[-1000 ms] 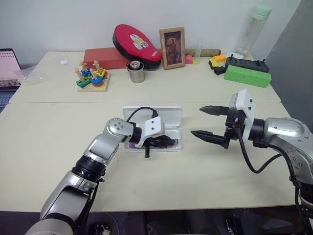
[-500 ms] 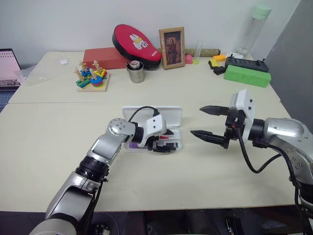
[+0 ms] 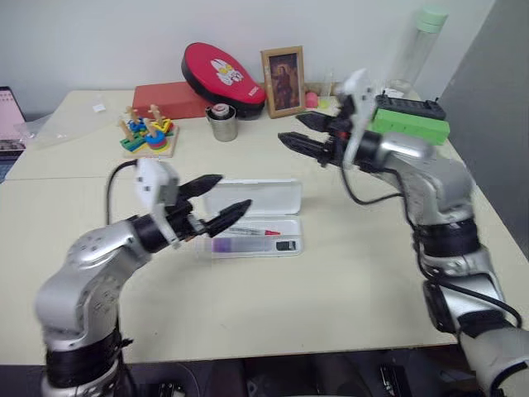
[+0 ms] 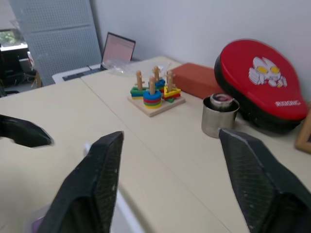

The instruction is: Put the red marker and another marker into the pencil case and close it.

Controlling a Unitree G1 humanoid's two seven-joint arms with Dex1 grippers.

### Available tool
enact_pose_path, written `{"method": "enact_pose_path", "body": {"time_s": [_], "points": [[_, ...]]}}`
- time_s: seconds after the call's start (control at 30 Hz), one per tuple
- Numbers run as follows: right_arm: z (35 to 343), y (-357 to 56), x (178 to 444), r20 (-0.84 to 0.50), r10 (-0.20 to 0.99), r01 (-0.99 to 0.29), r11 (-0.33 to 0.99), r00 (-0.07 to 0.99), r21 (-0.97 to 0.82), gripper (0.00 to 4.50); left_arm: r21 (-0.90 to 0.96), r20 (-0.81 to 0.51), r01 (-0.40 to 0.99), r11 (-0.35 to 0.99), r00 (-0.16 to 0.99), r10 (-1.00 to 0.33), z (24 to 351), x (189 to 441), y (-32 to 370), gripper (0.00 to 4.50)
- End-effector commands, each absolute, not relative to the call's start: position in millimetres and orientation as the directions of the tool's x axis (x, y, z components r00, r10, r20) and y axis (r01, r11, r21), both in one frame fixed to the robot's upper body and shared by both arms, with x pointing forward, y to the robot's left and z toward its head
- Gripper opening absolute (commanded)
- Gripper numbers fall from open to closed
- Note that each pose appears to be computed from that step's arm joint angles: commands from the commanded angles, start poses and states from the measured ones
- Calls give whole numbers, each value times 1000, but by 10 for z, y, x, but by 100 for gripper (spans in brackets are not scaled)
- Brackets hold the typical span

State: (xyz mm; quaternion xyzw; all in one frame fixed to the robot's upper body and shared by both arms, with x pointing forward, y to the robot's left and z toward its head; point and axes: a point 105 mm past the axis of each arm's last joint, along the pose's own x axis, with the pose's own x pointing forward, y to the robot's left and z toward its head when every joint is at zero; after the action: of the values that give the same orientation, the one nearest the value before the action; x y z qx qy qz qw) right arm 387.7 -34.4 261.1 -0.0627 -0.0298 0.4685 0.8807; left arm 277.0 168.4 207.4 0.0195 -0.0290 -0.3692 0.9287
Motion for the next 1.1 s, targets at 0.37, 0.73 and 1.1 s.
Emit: {"method": "enact_pose_path", "body": {"time_s": [0.37,0.73,1.1], "points": [[2042,55,3872,-331,832,-871,317,446,-376,6,122,61,535,836,836,-545,2204,2571,2092,450],[1567,111,3210,-496,840,-927,19,219,-376,6,144,-74,656,741,754,-653,2086,2486,1996,450],[1520,-80,3243,-413,872,-947,152,264,-284,6,131,-117,668,733,744,-657,2021,2646,1960,450]]}}
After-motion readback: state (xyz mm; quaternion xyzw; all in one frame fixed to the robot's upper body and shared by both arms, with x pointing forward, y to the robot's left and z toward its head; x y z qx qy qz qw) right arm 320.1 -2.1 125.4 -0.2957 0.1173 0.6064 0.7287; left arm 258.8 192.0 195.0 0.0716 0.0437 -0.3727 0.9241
